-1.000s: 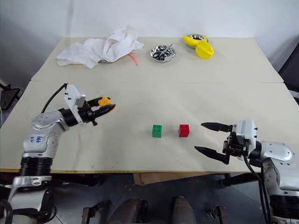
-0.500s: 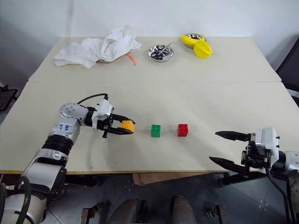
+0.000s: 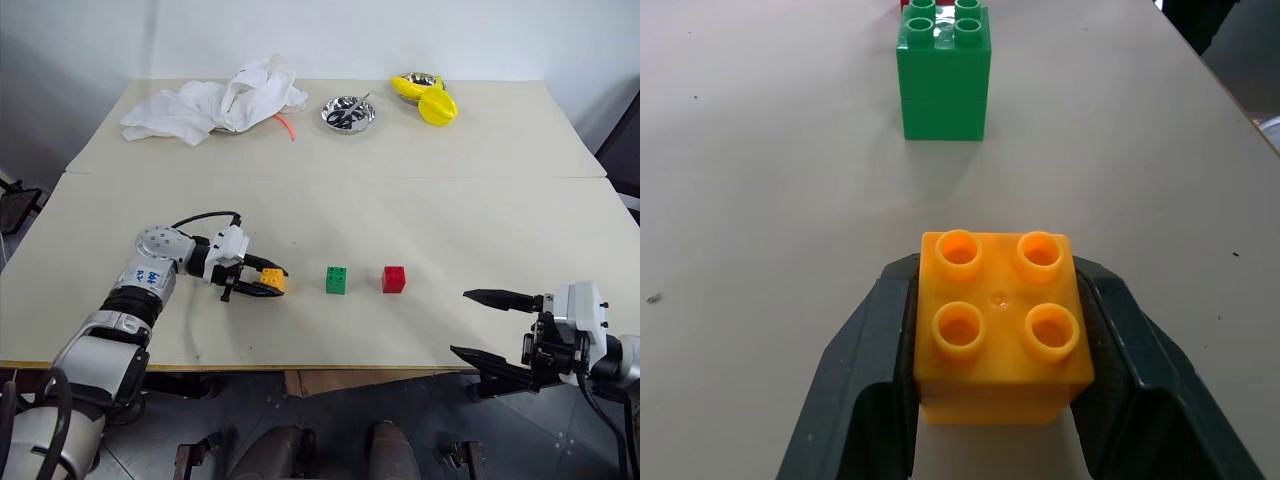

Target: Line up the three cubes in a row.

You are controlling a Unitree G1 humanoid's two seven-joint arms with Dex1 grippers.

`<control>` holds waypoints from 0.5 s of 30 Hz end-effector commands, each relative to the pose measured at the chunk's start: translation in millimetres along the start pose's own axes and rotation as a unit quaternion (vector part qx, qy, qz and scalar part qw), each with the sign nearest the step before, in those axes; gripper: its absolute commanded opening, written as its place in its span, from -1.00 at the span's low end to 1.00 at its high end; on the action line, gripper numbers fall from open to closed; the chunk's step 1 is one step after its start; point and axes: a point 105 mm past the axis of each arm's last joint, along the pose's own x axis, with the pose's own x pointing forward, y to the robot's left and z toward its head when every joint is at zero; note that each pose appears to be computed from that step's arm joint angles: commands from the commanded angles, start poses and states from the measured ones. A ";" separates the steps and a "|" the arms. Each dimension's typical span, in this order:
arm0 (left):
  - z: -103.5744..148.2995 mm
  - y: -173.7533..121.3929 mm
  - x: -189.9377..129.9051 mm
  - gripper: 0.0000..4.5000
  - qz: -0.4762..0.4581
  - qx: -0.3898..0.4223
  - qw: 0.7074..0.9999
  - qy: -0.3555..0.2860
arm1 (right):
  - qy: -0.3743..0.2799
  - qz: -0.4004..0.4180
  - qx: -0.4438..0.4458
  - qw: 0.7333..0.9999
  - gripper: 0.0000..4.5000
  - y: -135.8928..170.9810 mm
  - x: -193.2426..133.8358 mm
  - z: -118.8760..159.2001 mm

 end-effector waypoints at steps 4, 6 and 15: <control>11.0 7.5 4.7 -0.32 -0.015 0.019 1.000 0.007 | -0.015 0.003 -0.013 1.000 1.00 1.1 4.6 8.0; 13.3 10.2 6.9 -0.32 -0.013 0.019 1.000 0.006 | -0.016 0.004 -0.013 1.000 1.00 1.2 5.9 8.2; 12.6 14.7 9.6 -0.32 0.002 0.017 1.000 0.008 | -0.021 0.001 -0.014 1.000 1.00 1.8 9.8 9.0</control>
